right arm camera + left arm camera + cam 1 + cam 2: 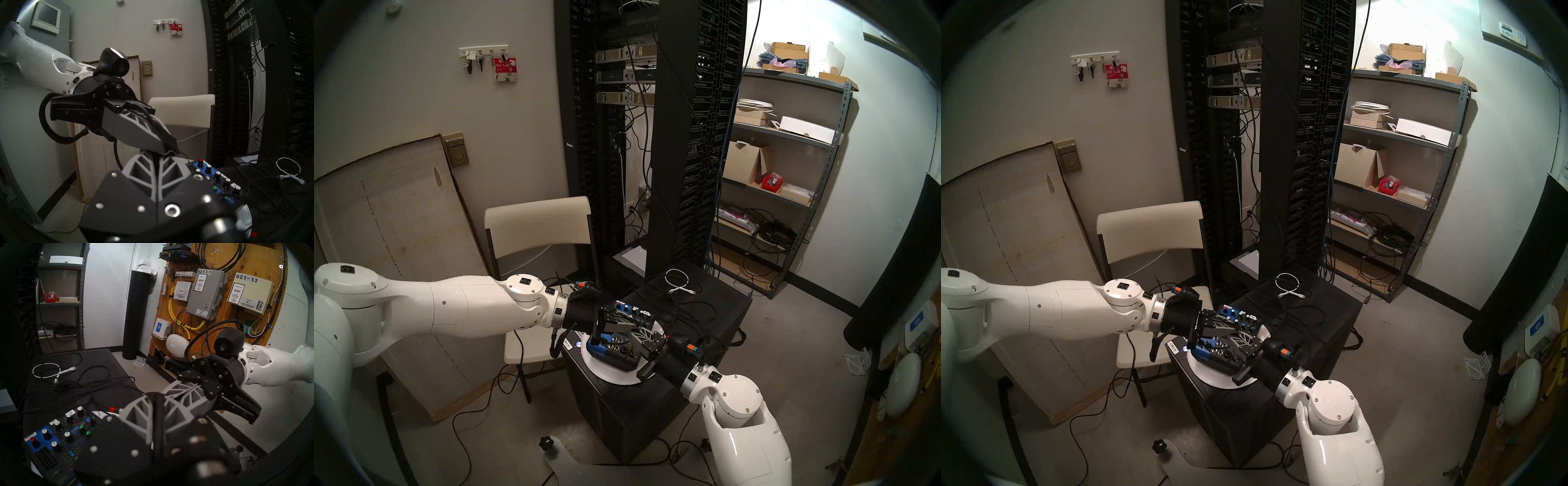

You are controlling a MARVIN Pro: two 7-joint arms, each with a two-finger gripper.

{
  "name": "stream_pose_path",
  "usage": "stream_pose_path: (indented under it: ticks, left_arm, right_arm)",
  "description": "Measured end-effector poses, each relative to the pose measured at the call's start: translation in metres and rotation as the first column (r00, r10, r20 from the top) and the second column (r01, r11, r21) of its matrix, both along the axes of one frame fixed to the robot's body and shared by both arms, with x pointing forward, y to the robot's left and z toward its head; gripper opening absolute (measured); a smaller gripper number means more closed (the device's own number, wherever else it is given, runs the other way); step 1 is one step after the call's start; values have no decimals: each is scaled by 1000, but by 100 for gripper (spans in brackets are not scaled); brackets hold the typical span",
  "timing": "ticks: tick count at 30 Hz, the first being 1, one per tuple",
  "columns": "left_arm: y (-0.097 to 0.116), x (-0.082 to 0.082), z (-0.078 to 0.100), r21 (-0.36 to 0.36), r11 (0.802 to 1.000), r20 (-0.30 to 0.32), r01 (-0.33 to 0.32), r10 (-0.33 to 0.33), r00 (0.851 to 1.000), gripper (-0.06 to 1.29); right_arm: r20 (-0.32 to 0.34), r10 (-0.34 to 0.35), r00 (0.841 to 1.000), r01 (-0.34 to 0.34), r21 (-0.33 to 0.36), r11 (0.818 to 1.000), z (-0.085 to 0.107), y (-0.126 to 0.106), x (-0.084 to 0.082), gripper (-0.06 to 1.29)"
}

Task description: Insert aux cable

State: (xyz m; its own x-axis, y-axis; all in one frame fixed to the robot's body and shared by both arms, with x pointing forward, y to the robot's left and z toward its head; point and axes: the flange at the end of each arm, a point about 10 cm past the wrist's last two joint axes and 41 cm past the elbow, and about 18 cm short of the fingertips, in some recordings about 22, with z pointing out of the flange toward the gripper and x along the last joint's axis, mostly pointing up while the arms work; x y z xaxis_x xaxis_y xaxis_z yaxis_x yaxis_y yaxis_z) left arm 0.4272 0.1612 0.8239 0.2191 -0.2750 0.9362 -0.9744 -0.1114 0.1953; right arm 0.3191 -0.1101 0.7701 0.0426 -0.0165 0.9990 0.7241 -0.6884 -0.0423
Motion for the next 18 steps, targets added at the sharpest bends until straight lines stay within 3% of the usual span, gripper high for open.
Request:
stream_pose_path:
  ticks: [18]
  left_arm:
    - [4,-3,0,11,1000,49,8,-9,999,6]
  right_arm:
    - [-3,27,1000,-27,-9,1000,-1,3,0,-1]
